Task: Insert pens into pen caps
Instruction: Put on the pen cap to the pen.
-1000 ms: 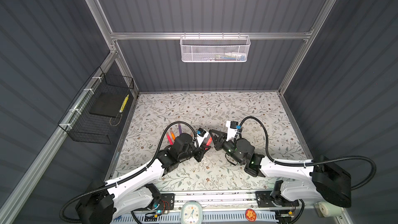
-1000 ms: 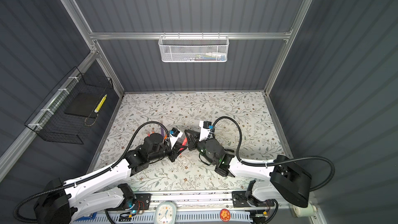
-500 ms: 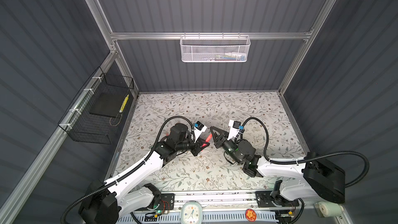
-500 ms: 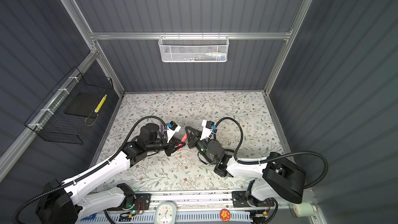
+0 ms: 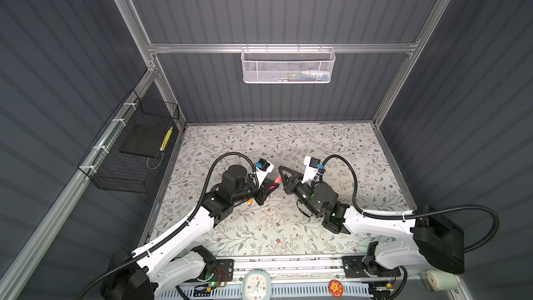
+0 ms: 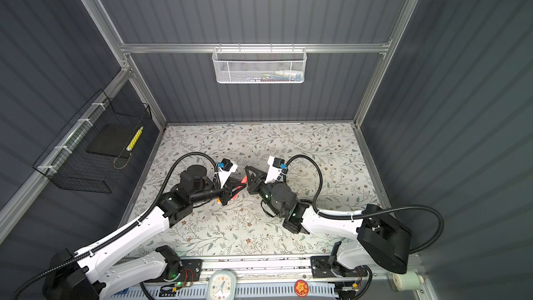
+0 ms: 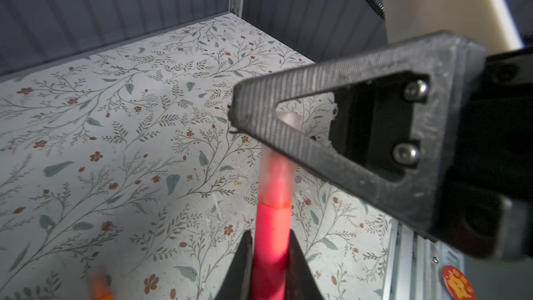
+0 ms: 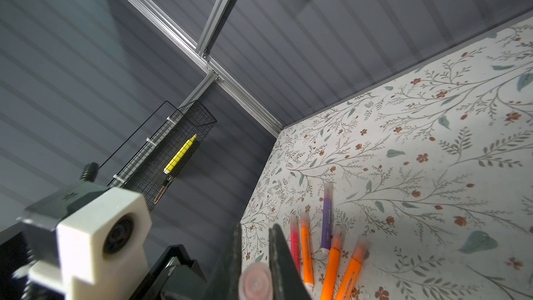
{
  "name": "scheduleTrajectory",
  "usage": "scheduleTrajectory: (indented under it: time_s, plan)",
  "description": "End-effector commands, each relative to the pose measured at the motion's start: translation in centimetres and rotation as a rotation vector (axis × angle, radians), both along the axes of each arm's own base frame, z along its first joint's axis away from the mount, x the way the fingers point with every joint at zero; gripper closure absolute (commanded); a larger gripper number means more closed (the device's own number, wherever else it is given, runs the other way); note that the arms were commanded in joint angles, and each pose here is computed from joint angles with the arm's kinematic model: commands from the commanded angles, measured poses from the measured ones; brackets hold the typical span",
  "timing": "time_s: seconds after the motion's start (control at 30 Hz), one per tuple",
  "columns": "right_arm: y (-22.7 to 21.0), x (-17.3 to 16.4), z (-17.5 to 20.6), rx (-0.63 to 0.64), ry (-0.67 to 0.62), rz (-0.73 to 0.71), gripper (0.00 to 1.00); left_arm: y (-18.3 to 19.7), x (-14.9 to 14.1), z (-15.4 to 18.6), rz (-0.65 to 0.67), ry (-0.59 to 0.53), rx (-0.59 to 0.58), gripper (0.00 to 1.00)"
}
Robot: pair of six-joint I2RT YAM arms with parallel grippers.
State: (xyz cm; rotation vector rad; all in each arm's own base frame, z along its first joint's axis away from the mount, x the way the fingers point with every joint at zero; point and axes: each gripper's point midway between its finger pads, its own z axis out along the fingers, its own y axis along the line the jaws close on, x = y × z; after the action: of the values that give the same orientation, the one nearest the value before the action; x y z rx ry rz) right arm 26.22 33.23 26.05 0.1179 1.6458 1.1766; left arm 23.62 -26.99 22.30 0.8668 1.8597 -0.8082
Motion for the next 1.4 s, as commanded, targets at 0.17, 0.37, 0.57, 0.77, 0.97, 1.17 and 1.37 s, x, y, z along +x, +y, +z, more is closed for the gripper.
scheduleTrajectory:
  time_s: [0.17, 0.37, 0.57, 0.77, 0.97, 1.17, 1.37]
  plan:
    - [3.8, -6.5, -6.9, -0.275, 0.123, 0.276, 1.00, 2.8, 7.3, 9.4, 0.370, -0.363, -0.203, 1.00]
    - [1.2, -4.6, -5.1, -0.267, 0.063, 0.177, 1.00, 2.5, 6.3, 7.0, 0.331, -0.305, -0.202, 1.00]
    - [0.3, -3.9, -4.5, -0.314, 0.062, 0.119, 1.00, 3.0, 6.3, 4.6, 0.358, -0.262, -0.199, 1.00]
    - [0.2, -3.6, -4.6, -0.402, 0.078, 0.044, 1.00, 3.0, 6.4, 3.3, 0.369, -0.242, -0.208, 1.00]
    - [-0.3, -3.5, -4.5, -0.401, 0.085, 0.025, 1.00, 3.2, 6.2, 3.2, 0.369, -0.240, -0.224, 1.00]
    - [1.6, -5.7, -3.2, -0.263, -0.065, 0.191, 1.00, 2.3, 5.1, 3.9, 0.294, -0.212, -0.258, 1.00]
    - [1.8, -7.9, -1.8, -0.160, -0.177, 0.304, 1.00, 1.7, 4.5, 4.9, 0.213, -0.163, -0.312, 1.00]
